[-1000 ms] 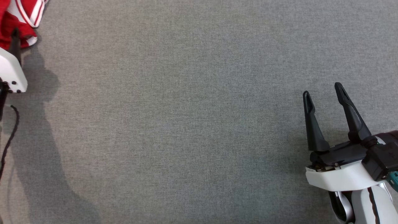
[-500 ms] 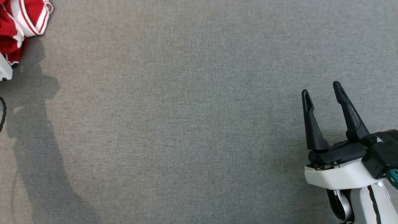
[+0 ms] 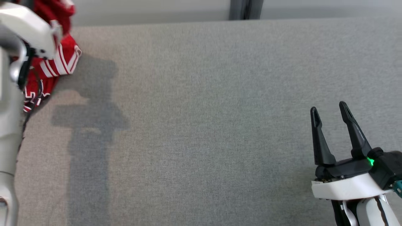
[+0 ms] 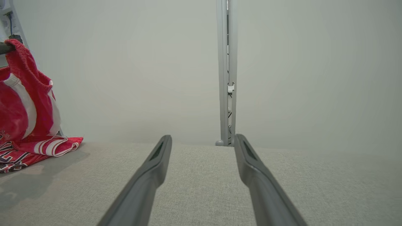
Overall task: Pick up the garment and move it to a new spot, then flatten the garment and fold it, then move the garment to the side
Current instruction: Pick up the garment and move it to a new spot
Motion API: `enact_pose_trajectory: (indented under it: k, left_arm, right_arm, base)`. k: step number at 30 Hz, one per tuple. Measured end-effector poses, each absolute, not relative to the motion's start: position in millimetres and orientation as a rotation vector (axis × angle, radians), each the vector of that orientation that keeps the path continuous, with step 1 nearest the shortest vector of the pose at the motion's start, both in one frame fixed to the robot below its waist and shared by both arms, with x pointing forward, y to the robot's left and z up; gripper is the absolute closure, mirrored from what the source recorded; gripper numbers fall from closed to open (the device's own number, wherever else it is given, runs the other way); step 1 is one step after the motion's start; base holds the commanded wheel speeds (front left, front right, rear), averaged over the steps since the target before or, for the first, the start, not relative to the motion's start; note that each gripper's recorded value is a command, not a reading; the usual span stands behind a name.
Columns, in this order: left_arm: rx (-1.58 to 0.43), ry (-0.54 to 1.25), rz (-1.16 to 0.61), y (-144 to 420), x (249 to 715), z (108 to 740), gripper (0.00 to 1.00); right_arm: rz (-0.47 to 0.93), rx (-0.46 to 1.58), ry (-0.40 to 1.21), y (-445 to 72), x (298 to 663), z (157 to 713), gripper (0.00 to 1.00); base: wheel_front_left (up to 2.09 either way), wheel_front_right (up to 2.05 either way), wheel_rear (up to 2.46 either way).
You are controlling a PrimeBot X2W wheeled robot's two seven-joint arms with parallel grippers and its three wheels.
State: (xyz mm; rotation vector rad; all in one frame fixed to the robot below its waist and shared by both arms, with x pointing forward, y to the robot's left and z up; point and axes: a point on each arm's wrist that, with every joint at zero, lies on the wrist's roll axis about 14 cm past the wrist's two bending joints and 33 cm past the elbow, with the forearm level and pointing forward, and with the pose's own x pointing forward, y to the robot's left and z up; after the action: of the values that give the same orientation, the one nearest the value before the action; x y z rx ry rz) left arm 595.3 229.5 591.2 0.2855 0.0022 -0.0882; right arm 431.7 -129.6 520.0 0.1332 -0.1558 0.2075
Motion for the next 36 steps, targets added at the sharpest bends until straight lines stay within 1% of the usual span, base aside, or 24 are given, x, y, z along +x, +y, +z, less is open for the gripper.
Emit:
enact_pose_trajectory:
  k: [7, 11, 16, 18, 21, 25, 27, 30, 31, 33, 36]
  left_arm:
    - [0.341, -0.122, -0.273, 144.1, 568.6, 659.6, 1.0]
    - [0.341, -0.171, -0.404, 86.5, 543.8, 683.3, 1.0]
    - [0.265, -0.241, -0.589, 12.4, 510.5, 709.1, 1.0]
    - [0.173, -0.243, -0.655, -12.1, 498.0, 710.7, 1.0]
    - [0.028, -0.155, -0.695, -32.9, 490.6, 680.8, 1.0]
    - [-0.081, 0.056, -0.631, -26.8, 495.0, 594.7, 1.0]
    - [-0.094, 0.133, -0.601, -22.5, 491.6, 551.3, 1.0]
    - [-0.098, 0.167, -0.526, -9.4, 493.6, 511.0, 1.0]
    - [-0.113, 0.228, -0.478, 2.0, 489.7, 479.1, 1.0]
    - [-0.116, 0.269, -0.431, 14.8, 488.0, 457.1, 1.0]
    - [-0.115, 0.289, -0.359, 36.6, 489.2, 440.4, 1.0]
  right_arm:
    - [0.155, 0.15, -0.213, -148.6, 404.2, 545.6, 0.0]
    - [0.113, 0.154, -0.239, -163.4, 389.6, 555.0, 0.0]
    - [0.049, 0.151, -0.245, -185.0, 374.7, 556.5, 0.0]
    - [0.033, 0.149, -0.245, -190.2, 371.8, 556.4, 0.0]
    - [0.018, 0.152, -0.235, -194.8, 371.1, 552.9, 0.0]
    - [0.019, 0.156, -0.22, -193.9, 374.8, 548.0, 0.0]
    - [0.017, 0.156, -0.216, -194.7, 377.4, 546.4, 0.0]
    - [0.007, 0.156, -0.207, -197.8, 380.5, 543.4, 0.0]
    - [-0.004, 0.152, -0.2, -201.5, 381.4, 540.8, 0.0]
    - [-0.009, 0.149, -0.19, -202.9, 382.0, 537.4, 0.0]
    - [-0.01, 0.142, -0.187, -203.4, 383.1, 536.5, 0.0]
  base:
    - [0.0, 0.0, 0.0]
    - [0.0, 0.0, 0.0]
    - [0.0, 0.0, 0.0]
    - [0.0, 0.0, 0.0]
    - [0.0, 0.0, 0.0]
    - [0.0, 0.0, 0.0]
    - [0.0, 0.0, 0.0]
    - [0.0, 0.0, 0.0]
    - [0.0, 0.0, 0.0]
    - [0.0, 0.0, 0.0]
    - [0.0, 0.0, 0.0]
